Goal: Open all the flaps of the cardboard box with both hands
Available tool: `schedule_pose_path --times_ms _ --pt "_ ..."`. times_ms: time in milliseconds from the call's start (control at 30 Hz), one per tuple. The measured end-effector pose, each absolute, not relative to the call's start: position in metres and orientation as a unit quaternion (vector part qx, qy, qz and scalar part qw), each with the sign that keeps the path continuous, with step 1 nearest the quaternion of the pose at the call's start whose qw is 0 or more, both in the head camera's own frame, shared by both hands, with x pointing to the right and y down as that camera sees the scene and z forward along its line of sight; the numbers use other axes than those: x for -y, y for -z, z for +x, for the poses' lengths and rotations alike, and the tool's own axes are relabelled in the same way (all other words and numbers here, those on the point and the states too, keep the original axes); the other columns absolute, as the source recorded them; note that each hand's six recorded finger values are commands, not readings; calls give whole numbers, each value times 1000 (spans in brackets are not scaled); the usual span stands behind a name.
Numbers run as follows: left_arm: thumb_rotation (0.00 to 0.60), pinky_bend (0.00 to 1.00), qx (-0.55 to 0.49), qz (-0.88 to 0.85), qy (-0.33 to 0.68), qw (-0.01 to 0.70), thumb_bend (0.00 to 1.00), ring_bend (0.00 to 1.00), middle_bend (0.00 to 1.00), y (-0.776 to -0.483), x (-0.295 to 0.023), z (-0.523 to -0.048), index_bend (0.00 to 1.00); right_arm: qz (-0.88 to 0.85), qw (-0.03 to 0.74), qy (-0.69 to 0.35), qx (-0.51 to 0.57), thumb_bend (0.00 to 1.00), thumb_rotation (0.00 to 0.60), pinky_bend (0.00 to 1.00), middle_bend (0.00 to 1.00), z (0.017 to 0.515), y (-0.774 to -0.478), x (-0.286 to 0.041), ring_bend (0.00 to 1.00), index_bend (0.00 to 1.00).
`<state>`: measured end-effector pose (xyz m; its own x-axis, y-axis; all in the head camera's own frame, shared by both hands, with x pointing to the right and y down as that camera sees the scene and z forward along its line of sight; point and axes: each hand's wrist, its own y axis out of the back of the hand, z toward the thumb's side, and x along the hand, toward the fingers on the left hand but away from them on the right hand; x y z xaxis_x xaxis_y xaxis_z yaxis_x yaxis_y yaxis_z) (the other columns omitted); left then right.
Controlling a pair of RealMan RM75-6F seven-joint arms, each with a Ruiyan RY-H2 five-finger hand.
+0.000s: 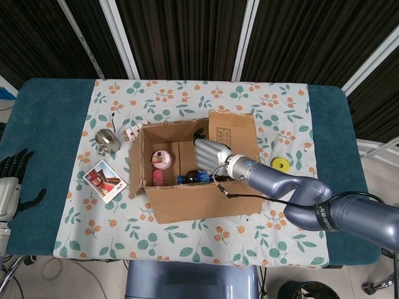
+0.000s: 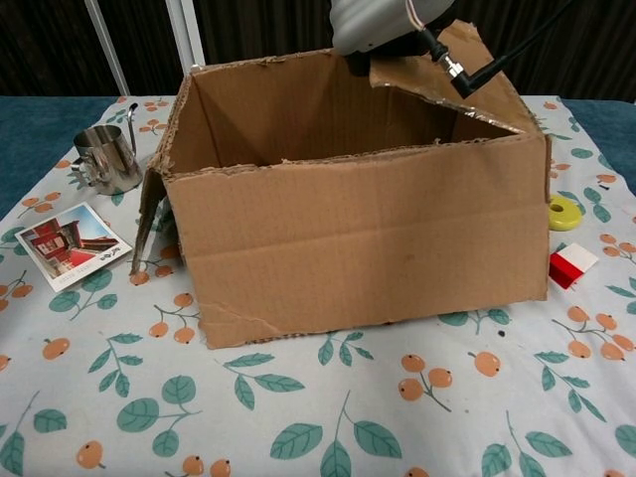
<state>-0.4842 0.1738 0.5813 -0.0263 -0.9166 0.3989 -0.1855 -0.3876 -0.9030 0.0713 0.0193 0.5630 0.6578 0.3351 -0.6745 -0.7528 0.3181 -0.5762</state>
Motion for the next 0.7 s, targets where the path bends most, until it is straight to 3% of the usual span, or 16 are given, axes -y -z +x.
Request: schedule_pose_path --times_ms 233,600,700 --pt "600 13 -445 -618 561 325 261 0 0 -583 -174 -483 0 -473 770 -372 -213 984 600 267 576 86 -557 -11 287 711" --pt "600 12 -444 -619 561 324 262 0 0 -582 -175 -482 0 -492 745 -403 -201 805 600 253 526 111 -560 -7 248 670" --pt "600 12 -443 -619 562 324 262 0 0 -583 -175 -482 0 -489 745 -407 -202 683 600 246 482 115 -561 -6 216 590"
